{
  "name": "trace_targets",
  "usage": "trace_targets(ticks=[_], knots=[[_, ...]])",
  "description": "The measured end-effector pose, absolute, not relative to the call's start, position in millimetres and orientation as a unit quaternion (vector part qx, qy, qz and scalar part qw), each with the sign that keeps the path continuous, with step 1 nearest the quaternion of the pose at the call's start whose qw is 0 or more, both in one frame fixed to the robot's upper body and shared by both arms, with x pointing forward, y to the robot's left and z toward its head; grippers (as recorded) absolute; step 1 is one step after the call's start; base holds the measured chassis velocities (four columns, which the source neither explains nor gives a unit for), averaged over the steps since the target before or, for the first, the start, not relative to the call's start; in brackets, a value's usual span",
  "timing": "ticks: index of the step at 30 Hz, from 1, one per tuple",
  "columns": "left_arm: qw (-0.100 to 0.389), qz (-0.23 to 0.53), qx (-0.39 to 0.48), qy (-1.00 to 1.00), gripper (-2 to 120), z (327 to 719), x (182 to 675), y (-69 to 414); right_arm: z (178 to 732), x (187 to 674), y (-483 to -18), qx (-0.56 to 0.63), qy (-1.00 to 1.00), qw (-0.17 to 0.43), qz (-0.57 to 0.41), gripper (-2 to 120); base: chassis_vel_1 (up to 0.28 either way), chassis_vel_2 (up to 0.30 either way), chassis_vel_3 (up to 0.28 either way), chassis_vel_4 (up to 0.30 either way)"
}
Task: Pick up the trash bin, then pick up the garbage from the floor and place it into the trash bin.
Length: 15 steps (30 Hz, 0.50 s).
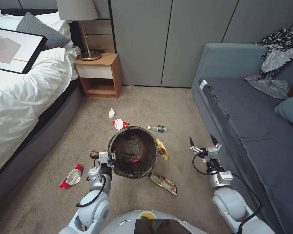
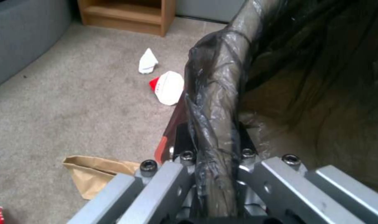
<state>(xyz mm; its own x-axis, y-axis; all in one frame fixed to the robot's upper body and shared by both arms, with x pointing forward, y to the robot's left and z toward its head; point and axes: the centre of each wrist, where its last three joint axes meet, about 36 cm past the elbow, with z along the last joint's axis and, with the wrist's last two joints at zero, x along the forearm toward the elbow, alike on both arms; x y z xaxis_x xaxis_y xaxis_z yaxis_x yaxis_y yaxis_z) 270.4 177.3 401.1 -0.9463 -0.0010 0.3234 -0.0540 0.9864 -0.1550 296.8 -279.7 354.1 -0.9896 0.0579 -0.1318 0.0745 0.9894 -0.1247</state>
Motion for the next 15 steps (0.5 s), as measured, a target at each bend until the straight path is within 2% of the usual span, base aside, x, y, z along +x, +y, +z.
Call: trace_targets(ticks=[5,15], knots=[[0.161,0.08,0.015,-0.984,2,402.8,270.8,179.2,354.4,297.0,-299.6,0.005,0.995,0.053,-0.089,100,0.0,0.0,0.0,0.0],[0.159,0.076,0.016,-0.984,2,403.9,271.6,184.8,354.1,298.5,-339.0,-0.084,0.99,-0.027,-0.11,100,0.0,0.0,0.0,0.0]])
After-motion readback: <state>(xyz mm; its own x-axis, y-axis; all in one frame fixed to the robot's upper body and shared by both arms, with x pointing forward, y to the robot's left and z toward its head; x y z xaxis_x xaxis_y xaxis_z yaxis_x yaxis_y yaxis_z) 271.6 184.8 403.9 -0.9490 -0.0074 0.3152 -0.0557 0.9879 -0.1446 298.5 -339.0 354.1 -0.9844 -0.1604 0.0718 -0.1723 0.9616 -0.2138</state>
